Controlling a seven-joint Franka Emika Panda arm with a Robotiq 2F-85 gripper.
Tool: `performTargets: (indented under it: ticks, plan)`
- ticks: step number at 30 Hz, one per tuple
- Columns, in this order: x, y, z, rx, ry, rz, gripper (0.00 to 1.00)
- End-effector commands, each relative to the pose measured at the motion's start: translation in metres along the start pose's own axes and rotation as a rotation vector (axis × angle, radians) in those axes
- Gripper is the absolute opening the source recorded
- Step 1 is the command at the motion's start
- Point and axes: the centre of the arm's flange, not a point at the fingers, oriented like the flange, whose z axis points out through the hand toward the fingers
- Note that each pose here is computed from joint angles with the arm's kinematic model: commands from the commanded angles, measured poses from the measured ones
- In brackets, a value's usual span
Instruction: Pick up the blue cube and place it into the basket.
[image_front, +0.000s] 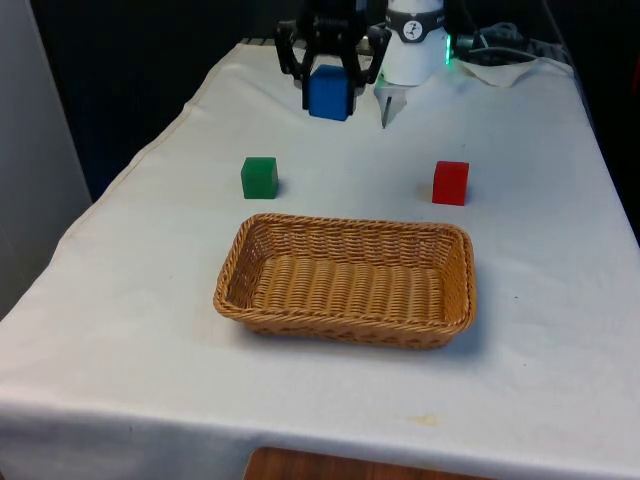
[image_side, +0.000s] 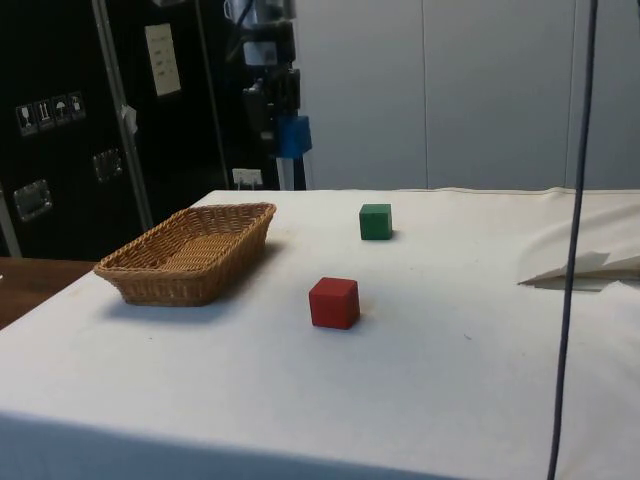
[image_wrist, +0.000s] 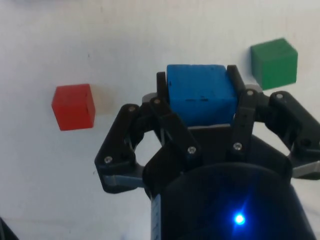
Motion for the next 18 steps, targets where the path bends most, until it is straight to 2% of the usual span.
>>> performTargets:
  ticks: [1,8,9,10,17,18]
  plan:
    - [0.006,-0.001,0.001,0.007,-0.010,-0.005,0.03]
    - [0.032,-0.004,0.002,-0.004,-0.013,-0.020,0.03]
    - [0.030,-0.003,0.002,-0.013,-0.002,-0.016,0.03]
    - [0.035,-0.004,0.003,-0.006,-0.013,-0.020,0.03]
    - [0.063,-0.007,0.005,-0.019,-0.015,-0.035,0.03]
    - [0.064,-0.006,0.004,-0.028,-0.005,-0.033,0.03]
